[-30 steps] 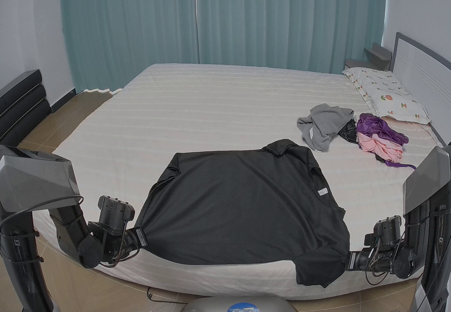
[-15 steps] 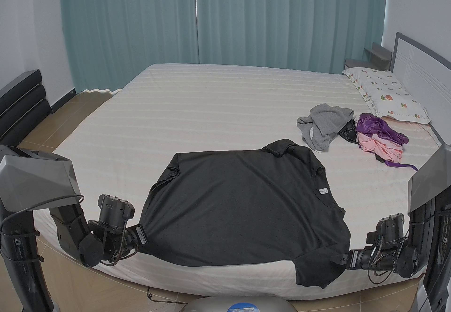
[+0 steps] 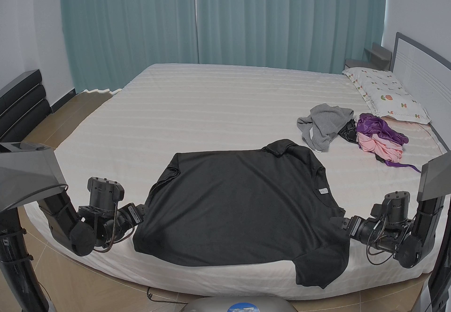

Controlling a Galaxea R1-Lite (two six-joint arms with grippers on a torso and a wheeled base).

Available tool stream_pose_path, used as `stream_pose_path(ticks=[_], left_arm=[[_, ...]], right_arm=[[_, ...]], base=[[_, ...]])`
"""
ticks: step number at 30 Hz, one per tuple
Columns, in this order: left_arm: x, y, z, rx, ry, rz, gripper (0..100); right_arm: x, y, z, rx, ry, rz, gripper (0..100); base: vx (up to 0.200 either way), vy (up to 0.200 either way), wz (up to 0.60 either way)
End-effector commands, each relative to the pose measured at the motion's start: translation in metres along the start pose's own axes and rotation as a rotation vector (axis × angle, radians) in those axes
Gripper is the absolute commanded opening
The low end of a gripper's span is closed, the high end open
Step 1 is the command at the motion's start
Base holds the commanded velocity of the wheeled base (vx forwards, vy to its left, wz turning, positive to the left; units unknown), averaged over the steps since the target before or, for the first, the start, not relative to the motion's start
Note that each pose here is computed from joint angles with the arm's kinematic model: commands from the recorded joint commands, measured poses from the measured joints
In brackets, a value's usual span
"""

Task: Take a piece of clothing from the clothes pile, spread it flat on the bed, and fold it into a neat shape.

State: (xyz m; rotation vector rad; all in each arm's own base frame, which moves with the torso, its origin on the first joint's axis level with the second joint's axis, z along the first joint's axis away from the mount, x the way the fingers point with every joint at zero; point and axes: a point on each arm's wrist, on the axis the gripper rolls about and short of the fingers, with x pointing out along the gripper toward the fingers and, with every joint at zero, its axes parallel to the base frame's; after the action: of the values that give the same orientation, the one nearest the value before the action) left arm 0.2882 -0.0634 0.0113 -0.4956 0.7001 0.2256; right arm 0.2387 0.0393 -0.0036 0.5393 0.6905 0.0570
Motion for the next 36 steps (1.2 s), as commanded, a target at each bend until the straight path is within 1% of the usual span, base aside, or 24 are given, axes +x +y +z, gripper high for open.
stream_pose_path(ticks=[1, 5, 6, 7, 8, 9, 10, 12, 14, 17, 19, 24, 26, 29, 36], left_arm=[[-0.014, -0.006, 0.012, -0.055, -0.046, -0.043, 100], [-0.014, -0.001, 0.007, -0.101, -0.019, -0.037, 100], [-0.014, -0.001, 0.007, -0.101, -0.019, -0.037, 100], [-0.014, -0.001, 0.008, -0.128, -0.010, -0.053, 100], [-0.015, -0.001, 0.010, -0.189, 0.006, -0.094, 100], [-0.014, -0.002, 0.010, -0.197, 0.007, -0.098, 100], [-0.014, -0.002, 0.009, -0.248, 0.043, -0.131, 100], [-0.013, -0.002, 0.008, -0.278, 0.079, -0.157, 100], [-0.011, -0.001, 0.008, -0.285, 0.098, -0.169, 100], [-0.004, 0.001, 0.005, -0.286, 0.114, -0.157, 100], [0.000, 0.002, 0.002, -0.288, 0.124, -0.144, 100], [0.003, 0.002, 0.001, -0.312, 0.120, -0.147, 100], [0.002, 0.002, 0.003, -0.354, 0.102, -0.160, 100], [0.001, 0.005, 0.004, -0.371, 0.088, -0.175, 100], [0.000, 0.006, 0.000, -0.367, 0.097, -0.173, 100]], right_arm=[[0.002, 0.020, 0.011, 0.017, -0.060, 0.082, 100], [0.003, 0.031, 0.005, 0.137, -0.033, 0.124, 100], [0.003, 0.031, 0.005, 0.137, -0.033, 0.124, 100], [0.003, 0.034, 0.003, 0.183, -0.025, 0.135, 100], [0.002, 0.039, 0.000, 0.240, -0.001, 0.157, 100], [0.002, 0.039, -0.001, 0.241, 0.002, 0.160, 100], [0.003, 0.042, -0.005, 0.265, 0.024, 0.164, 100], [0.003, 0.042, -0.006, 0.282, 0.031, 0.161, 100], [0.004, 0.040, -0.006, 0.299, 0.037, 0.161, 100], [0.005, 0.040, -0.005, 0.346, 0.044, 0.168, 100], [0.005, 0.038, -0.003, 0.375, 0.045, 0.170, 100], [0.006, 0.036, -0.001, 0.389, 0.048, 0.174, 100], [0.007, 0.035, -0.002, 0.395, 0.054, 0.169, 100], [0.009, 0.035, -0.004, 0.396, 0.058, 0.169, 100], [0.009, 0.036, -0.005, 0.390, 0.044, 0.176, 100]], base=[[0.000, 0.000, 0.00], [0.000, 0.000, 0.00], [0.000, 0.000, 0.00], [0.000, 0.000, 0.00], [0.000, 0.000, 0.00], [0.000, 0.200, 0.00], [0.000, 0.200, 0.00], [0.000, 0.200, 0.00], [0.000, 0.200, 0.00], [0.000, 0.200, 0.00], [0.000, 0.000, 0.00], [0.000, 0.000, 0.00], [0.000, 0.000, 0.00], [0.000, 0.000, 0.00], [0.200, 0.000, 0.00]])
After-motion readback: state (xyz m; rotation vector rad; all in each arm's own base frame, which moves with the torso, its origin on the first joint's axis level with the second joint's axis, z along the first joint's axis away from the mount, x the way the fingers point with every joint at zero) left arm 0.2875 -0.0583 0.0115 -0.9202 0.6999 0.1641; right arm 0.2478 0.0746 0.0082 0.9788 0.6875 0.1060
